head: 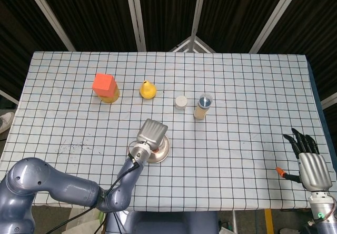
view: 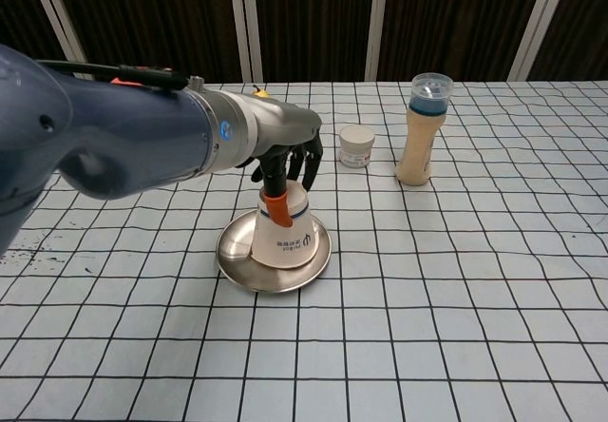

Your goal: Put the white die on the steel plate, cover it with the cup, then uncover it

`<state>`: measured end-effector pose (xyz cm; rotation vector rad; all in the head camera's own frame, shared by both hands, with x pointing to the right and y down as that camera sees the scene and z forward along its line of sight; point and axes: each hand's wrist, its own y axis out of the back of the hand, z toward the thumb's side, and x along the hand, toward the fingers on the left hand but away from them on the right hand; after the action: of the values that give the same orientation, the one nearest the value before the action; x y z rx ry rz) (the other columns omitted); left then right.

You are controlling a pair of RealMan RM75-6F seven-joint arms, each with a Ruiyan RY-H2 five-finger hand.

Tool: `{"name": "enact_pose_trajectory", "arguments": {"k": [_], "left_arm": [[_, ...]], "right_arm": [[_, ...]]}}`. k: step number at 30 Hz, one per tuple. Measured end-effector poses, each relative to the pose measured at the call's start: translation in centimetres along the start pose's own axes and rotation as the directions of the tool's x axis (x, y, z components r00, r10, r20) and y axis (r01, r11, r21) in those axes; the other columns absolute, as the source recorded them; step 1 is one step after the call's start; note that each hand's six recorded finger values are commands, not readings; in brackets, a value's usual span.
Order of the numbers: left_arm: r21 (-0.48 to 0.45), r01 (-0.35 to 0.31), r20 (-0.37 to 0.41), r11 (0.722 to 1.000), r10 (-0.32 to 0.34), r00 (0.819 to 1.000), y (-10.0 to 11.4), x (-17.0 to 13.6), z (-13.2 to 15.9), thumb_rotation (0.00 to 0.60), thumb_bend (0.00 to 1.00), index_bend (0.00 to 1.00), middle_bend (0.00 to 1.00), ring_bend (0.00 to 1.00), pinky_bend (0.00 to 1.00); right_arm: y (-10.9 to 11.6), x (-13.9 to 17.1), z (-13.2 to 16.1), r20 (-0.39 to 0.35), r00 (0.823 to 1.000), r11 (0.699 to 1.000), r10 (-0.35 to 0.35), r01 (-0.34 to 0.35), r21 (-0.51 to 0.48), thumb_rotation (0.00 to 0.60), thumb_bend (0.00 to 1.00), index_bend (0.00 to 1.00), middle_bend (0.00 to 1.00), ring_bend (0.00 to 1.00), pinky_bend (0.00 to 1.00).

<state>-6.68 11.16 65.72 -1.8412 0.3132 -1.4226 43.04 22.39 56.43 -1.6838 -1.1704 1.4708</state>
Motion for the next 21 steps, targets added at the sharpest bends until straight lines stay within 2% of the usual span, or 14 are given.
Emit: {"name": "enact_pose_trajectory", "arguments": {"k": [6, 12, 14, 17, 21], "left_arm": [[0.014, -0.031, -0.001, 0.999, 0.031, 1.000, 0.4, 0.1, -0.2, 0.600, 0.34, 0.49, 0.44, 0.69, 0.77], [0.075, -0.068, 0.000, 0.995, 0.068, 0.998, 0.5, 0.4, -0.4, 0.600, 0.34, 0.50, 0.46, 0.69, 0.77], [0.084, -0.059, 0.014, 0.995, 0.058, 0.998, -0.1, 0.3, -0.1, 0.600, 0.34, 0.51, 0.47, 0.69, 0.77], [0.046, -0.016, 0.041, 0.999, 0.014, 0.999, -1.0, 0.0, 0.6, 0.600, 0.34, 0.51, 0.48, 0.69, 0.77], [0.010, -0.003, 0.065, 1.000, 0.003, 0.998, -0.8, -0.3, 1.4, 0.600, 0.34, 0.51, 0.47, 0.69, 0.77]], "right_arm": [[0.0, 0.1, 0.1, -0.003, 1.000, 1.000, 0.001, -0.001, -0.005, 0.600, 0.17, 0.16, 0.03, 0.08, 0.00], [-0.1, 0.0, 0.2, -0.006, 1.000, 1.000, 0.008, -0.008, -0.010, 0.600, 0.17, 0.16, 0.03, 0.08, 0.00], [-0.1, 0.0, 0.2, -0.006, 1.000, 1.000, 0.008, -0.008, -0.010, 0.600, 0.17, 0.16, 0.03, 0.08, 0.00], [-0.1, 0.0, 0.1, -0.004, 1.000, 1.000, 0.009, -0.009, -0.009, 0.600, 0.17, 0.16, 0.03, 0.08, 0.00], [-0.1, 0.0, 0.1, -0.003, 1.000, 1.000, 0.008, -0.008, -0.009, 0.600, 0.17, 0.16, 0.03, 0.08, 0.00]]}}
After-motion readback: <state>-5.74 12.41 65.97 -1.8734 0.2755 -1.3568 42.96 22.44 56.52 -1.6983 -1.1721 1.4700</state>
